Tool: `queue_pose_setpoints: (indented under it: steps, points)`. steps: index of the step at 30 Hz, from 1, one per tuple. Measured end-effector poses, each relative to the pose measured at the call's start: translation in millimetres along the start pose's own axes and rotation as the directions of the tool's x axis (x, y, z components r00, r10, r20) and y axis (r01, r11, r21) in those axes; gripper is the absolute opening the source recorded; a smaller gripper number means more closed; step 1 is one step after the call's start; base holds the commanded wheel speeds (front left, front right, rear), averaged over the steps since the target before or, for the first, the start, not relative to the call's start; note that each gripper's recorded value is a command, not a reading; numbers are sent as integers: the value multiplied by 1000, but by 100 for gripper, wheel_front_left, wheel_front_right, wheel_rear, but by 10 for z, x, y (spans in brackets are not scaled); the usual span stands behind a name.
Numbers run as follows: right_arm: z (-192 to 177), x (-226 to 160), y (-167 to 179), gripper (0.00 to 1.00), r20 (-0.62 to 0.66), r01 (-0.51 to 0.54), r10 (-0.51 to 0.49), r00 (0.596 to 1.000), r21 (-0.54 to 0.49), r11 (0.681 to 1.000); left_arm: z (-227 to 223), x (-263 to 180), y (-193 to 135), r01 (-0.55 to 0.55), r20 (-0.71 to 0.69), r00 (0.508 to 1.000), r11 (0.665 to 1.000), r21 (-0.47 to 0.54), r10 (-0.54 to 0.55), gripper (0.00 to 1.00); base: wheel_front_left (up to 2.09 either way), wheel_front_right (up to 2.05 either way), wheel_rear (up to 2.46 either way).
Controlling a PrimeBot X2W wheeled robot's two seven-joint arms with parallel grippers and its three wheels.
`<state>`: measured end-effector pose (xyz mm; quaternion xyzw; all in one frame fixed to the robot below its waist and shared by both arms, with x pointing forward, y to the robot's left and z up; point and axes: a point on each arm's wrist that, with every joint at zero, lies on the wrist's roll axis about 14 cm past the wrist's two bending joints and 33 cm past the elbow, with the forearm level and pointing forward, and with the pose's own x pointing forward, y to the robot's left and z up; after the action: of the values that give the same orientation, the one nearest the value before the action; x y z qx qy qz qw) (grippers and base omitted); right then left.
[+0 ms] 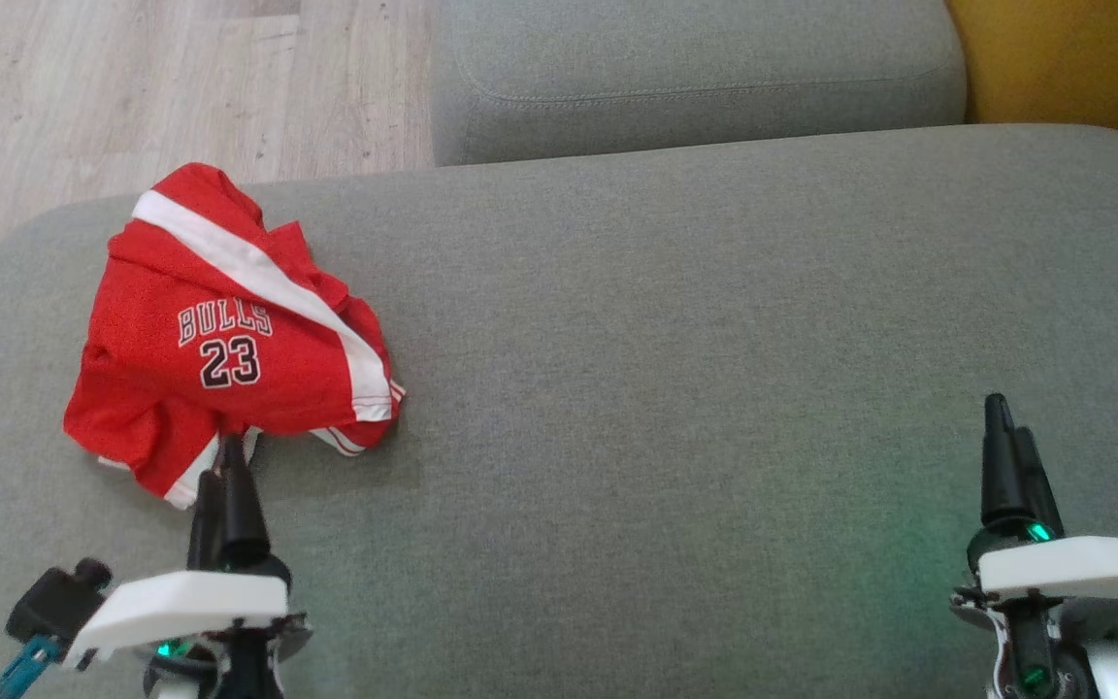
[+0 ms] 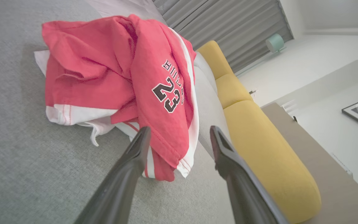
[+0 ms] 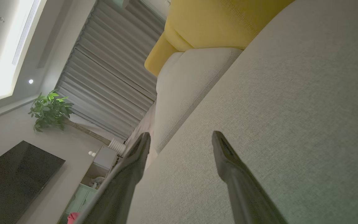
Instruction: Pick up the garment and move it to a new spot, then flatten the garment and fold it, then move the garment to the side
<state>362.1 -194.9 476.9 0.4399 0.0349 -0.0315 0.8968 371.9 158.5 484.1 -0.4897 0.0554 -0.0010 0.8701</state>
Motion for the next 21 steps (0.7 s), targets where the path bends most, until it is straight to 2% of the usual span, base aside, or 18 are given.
queue_pose_setpoints:
  steps: [5, 10, 17, 21]
  points:
    - [-5, 4, 33, 100, 0, -11, 12, 1000, -75, 997, -88, 10, -75, 26, -25, 999, 995, 94, -24, 100, 0, 0, 0]
    - [-27, 3, 71, 100, -5, -26, 25, 1000, -158, 987, -172, 39, -197, 72, -46, 997, 976, 205, -64, 100, 0, 0, 0]
    - [-36, 9, 127, 100, -4, -46, 47, 999, -263, 964, -333, 37, -278, 117, -94, 992, 932, 344, -90, 100, 0, 0, 0]
    - [-34, 10, 146, 100, -2, -54, 56, 998, -320, 946, -386, 54, -311, 132, -110, 990, 886, 444, -92, 100, 0, 0, 0]
